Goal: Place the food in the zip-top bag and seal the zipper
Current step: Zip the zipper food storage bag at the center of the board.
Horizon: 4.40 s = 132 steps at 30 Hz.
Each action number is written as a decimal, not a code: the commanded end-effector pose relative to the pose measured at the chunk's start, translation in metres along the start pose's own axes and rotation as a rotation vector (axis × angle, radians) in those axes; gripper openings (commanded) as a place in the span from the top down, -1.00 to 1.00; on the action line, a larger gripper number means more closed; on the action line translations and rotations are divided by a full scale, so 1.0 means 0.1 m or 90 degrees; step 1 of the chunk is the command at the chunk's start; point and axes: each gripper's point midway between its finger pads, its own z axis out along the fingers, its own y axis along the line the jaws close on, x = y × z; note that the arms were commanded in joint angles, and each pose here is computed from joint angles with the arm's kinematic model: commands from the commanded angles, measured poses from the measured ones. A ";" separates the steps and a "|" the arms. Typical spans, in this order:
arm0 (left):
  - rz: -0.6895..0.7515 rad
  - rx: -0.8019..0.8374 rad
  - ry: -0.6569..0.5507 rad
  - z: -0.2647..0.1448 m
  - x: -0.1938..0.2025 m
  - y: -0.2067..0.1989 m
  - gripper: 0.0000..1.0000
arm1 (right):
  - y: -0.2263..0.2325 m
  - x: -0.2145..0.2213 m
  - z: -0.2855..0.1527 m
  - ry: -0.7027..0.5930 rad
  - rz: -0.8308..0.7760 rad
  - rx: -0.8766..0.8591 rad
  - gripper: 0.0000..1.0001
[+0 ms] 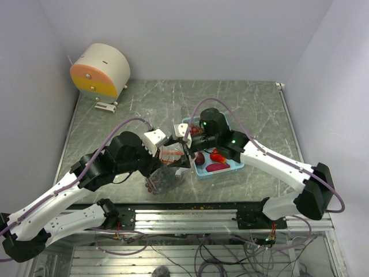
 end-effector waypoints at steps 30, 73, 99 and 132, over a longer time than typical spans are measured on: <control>0.019 -0.001 -0.062 -0.14 -0.32 -0.03 0.86 | 0.06 0.20 -0.05 -0.007 0.017 -0.090 -0.19; 0.173 -0.111 -0.373 -0.75 -0.81 0.26 -0.56 | -0.12 -0.87 -0.57 -0.195 0.145 -0.005 1.00; 0.134 0.004 -0.405 -0.51 -0.86 -0.04 -0.22 | -0.03 -1.09 -0.64 -0.230 0.169 -0.019 1.00; 0.051 -0.038 -0.385 -0.68 -0.84 0.08 0.86 | -0.11 -0.92 -0.64 -0.197 0.105 0.047 0.22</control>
